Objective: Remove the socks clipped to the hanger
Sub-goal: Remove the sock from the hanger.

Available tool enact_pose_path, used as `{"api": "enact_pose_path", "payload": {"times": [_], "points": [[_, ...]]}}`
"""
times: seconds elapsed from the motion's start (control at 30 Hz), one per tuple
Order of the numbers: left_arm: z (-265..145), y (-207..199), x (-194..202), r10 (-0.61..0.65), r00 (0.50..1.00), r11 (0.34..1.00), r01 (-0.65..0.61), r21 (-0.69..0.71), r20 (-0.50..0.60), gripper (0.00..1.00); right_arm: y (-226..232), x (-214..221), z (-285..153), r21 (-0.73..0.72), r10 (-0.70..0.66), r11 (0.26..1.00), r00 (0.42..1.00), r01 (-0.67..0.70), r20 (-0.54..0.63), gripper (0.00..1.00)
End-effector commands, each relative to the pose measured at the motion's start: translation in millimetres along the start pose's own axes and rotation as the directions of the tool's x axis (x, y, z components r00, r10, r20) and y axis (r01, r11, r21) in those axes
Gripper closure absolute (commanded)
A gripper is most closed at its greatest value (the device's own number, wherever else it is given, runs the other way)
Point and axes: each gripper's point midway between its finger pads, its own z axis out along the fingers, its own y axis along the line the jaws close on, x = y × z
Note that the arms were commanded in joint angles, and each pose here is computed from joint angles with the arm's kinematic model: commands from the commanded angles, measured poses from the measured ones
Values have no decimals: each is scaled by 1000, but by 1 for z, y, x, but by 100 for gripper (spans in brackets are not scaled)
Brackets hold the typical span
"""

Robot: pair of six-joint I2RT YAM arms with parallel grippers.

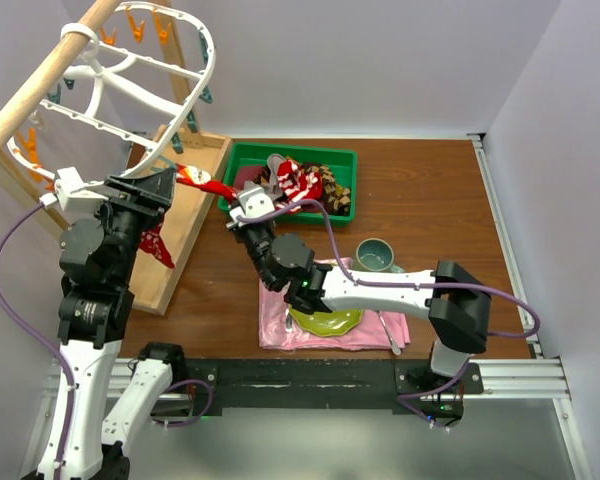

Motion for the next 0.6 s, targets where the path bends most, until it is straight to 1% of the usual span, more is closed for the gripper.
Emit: {"api": "enact_pose_path", "payload": {"times": [0.0, 0.3, 0.57], "points": [[5, 3, -10, -19, 998, 1000, 20, -20, 59, 35, 0, -10, -3, 56, 0, 998, 998, -3, 60, 100], [13, 11, -13, -15, 996, 998, 20, -51, 92, 36, 18, -3, -9, 77, -98, 993, 992, 92, 85, 100], [19, 14, -16, 9, 993, 998, -2, -60, 114, 36, 25, -10, -12, 42, -98, 995, 990, 94, 105, 100]]}}
